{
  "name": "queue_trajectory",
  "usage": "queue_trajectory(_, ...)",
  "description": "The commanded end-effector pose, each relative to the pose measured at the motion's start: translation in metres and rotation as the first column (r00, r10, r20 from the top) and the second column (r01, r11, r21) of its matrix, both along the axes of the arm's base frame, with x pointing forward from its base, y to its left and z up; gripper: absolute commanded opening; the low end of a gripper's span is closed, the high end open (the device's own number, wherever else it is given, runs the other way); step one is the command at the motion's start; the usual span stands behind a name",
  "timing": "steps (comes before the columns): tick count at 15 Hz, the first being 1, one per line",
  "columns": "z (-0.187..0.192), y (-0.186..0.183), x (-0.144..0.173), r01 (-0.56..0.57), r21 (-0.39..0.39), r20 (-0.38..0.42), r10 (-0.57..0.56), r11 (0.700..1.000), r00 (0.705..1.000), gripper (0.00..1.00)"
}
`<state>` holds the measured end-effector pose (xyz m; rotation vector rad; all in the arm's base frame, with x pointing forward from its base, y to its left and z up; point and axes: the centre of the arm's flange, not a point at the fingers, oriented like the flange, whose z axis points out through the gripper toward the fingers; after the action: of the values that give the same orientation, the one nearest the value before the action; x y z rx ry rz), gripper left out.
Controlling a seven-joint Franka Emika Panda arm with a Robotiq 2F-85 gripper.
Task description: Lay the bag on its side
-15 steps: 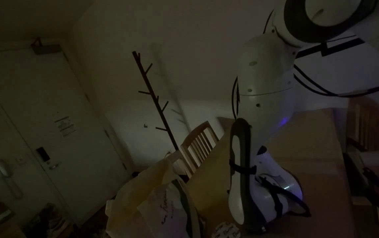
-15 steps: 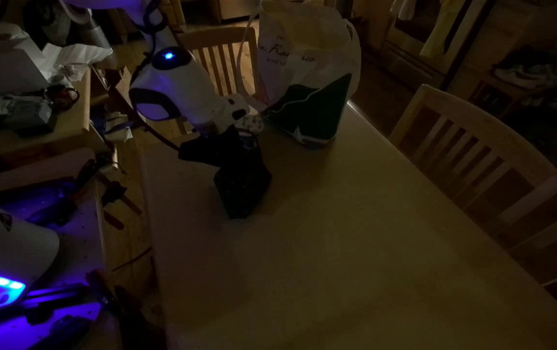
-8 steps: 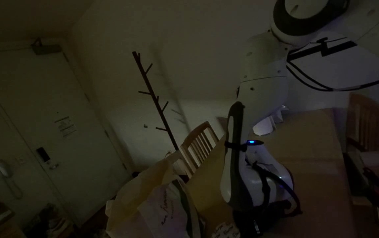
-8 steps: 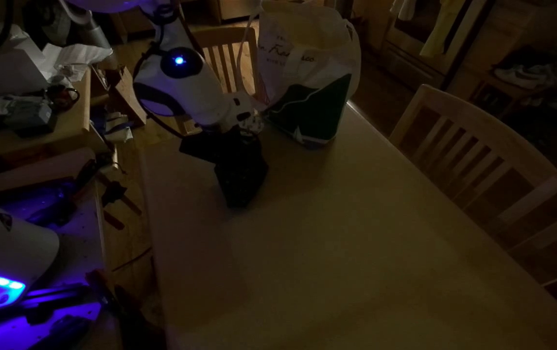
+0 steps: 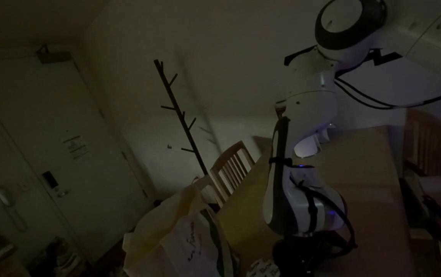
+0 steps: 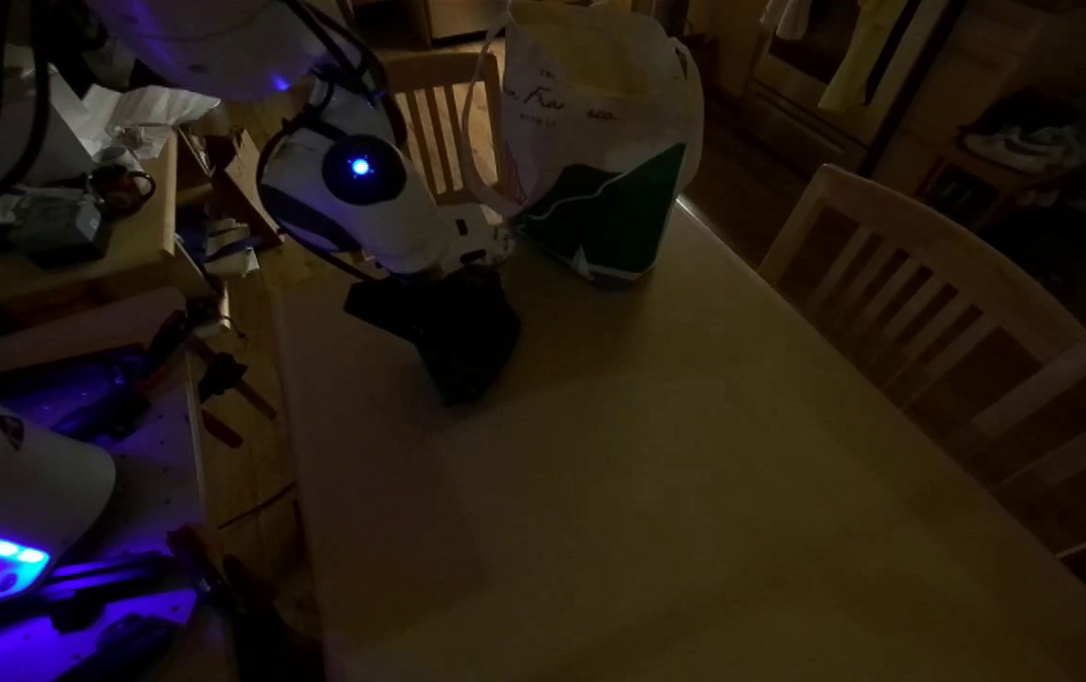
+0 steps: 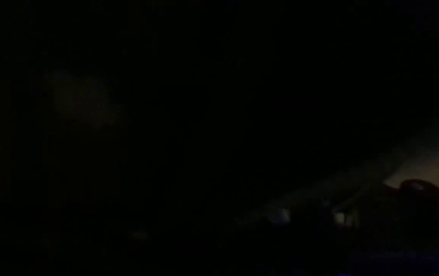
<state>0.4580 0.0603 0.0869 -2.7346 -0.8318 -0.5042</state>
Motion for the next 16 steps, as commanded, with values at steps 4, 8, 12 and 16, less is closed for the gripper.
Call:
queue_trajectory(4,-0.005,0.004,-0.046,-0.126,0.168,-0.074,0.140,0.978,0.987,1.00)
queue_trajectory(8,0.007,0.014,-0.060,-0.234,0.273,-0.149,0.282,0.933,0.948,1.00)
queue_trajectory(12,0.022,0.021,-0.073,-0.319,0.378,-0.191,0.410,0.869,0.892,1.00)
queue_trajectory(16,0.025,0.023,-0.083,-0.406,0.370,-0.183,0.495,0.835,0.850,1.00)
